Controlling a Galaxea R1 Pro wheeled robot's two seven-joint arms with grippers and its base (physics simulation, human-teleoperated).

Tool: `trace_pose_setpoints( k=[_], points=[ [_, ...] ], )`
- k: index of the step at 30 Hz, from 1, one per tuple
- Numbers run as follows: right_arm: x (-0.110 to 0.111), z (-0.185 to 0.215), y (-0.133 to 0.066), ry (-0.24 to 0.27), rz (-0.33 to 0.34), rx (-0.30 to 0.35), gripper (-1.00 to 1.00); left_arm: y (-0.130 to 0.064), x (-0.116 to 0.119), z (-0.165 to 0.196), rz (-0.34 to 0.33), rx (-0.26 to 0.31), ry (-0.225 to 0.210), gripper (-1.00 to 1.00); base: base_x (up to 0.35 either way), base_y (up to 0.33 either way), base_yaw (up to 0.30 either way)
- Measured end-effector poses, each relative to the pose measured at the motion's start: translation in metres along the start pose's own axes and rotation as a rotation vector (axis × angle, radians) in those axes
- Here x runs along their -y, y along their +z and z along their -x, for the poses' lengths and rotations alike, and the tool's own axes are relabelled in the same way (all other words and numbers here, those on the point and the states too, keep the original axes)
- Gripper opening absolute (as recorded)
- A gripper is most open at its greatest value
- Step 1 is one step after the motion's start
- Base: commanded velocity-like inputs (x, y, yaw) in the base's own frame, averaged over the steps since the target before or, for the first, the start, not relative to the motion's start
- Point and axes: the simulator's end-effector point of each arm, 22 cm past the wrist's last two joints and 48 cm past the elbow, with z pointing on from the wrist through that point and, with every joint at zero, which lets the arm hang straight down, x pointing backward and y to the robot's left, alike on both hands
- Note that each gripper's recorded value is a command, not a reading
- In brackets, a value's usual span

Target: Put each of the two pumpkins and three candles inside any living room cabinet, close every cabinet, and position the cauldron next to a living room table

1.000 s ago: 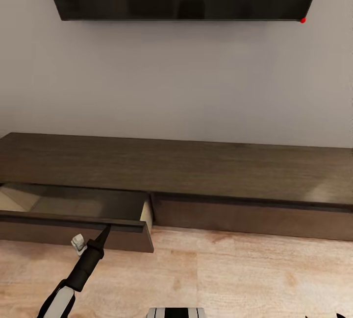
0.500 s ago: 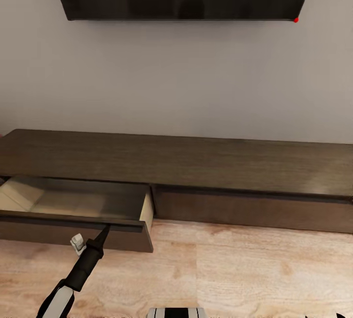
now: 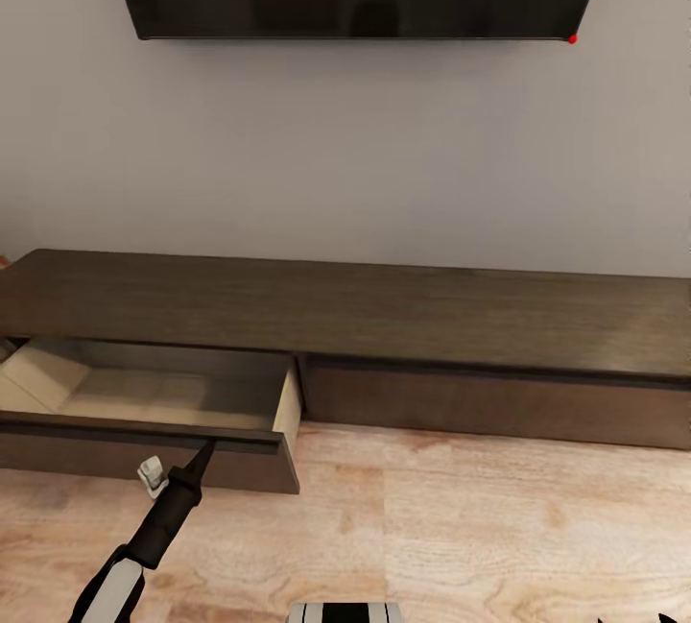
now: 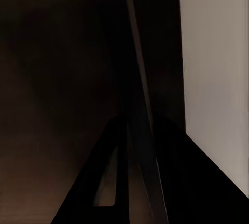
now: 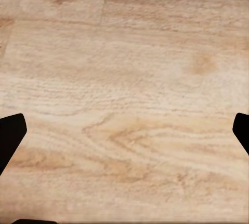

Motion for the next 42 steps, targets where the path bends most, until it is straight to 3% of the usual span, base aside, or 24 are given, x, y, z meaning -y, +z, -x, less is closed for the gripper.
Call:
trace_pose_setpoints(
  k=[42],
  points=[
    [-0.0003, -0.0044, -0.0032, 0.0, 0.0, -0.008, 1.0, -0.0017, -0.0006, 0.0021, -0.003, 0.007, -0.002, -1.0, -0.047, 0.0, 0.0]
  ],
)
